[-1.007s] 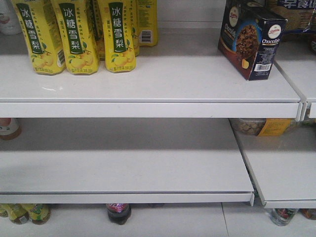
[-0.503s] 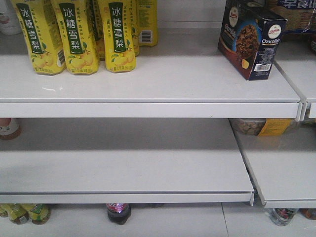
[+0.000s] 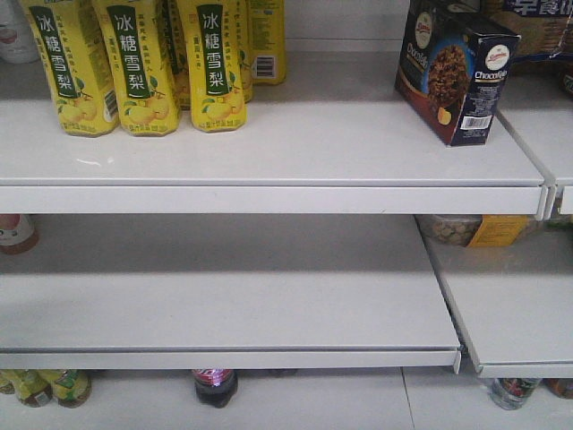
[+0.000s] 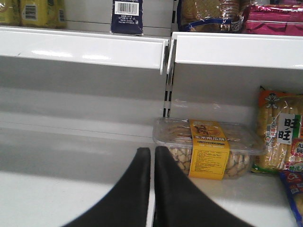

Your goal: Left arm holds basket, right arm returns cookies

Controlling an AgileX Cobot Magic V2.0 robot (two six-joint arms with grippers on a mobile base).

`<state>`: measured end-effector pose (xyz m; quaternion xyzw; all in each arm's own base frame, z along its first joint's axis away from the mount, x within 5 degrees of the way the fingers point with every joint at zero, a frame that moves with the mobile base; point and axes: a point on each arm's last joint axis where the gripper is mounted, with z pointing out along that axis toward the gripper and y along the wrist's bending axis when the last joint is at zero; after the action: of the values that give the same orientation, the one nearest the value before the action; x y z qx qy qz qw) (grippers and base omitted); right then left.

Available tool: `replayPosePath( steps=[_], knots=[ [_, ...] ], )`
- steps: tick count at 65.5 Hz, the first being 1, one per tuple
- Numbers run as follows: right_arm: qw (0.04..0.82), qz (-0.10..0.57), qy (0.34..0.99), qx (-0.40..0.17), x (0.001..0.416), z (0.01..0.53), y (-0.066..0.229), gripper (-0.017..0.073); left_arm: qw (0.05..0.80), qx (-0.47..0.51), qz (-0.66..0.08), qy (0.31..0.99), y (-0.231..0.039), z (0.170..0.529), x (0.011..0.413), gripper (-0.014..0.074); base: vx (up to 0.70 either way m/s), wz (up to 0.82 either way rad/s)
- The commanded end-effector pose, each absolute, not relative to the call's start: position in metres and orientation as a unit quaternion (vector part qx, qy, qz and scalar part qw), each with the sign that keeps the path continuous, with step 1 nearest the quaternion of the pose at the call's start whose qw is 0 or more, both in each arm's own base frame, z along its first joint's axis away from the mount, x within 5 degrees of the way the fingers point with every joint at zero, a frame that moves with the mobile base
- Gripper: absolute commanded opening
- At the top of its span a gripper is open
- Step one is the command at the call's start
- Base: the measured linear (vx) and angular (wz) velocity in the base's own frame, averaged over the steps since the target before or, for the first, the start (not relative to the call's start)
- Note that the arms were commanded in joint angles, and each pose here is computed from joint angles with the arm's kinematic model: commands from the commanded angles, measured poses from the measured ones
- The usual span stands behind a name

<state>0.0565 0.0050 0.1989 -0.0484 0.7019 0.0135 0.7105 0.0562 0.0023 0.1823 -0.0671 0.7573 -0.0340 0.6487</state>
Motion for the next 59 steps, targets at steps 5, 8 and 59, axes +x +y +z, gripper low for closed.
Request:
replayPosePath(
  steps=[5,8,59],
  knots=[
    [0.733,0.007,0.679,-0.047,0.0561,0.1996,0.0044,-0.001,0.703,-0.053,-0.027,0.709,0.0022,0.2025,0.0546,-0.0003,0.0,0.0],
    [0.733,0.008,0.679,-0.047,0.0561,0.1996,0.0045,-0.001,0.703,-0.053,-0.027,0.709,0.0022,0.2025,0.0546,-0.0003,0.0,0.0],
    [0.733,0.008,0.679,-0.047,0.0561,0.1998,0.0045,-0.001,0.703,-0.053,-0.027,0.709,0.0022,0.2025,0.0546,-0.0003,0.0,0.0]
  ],
)
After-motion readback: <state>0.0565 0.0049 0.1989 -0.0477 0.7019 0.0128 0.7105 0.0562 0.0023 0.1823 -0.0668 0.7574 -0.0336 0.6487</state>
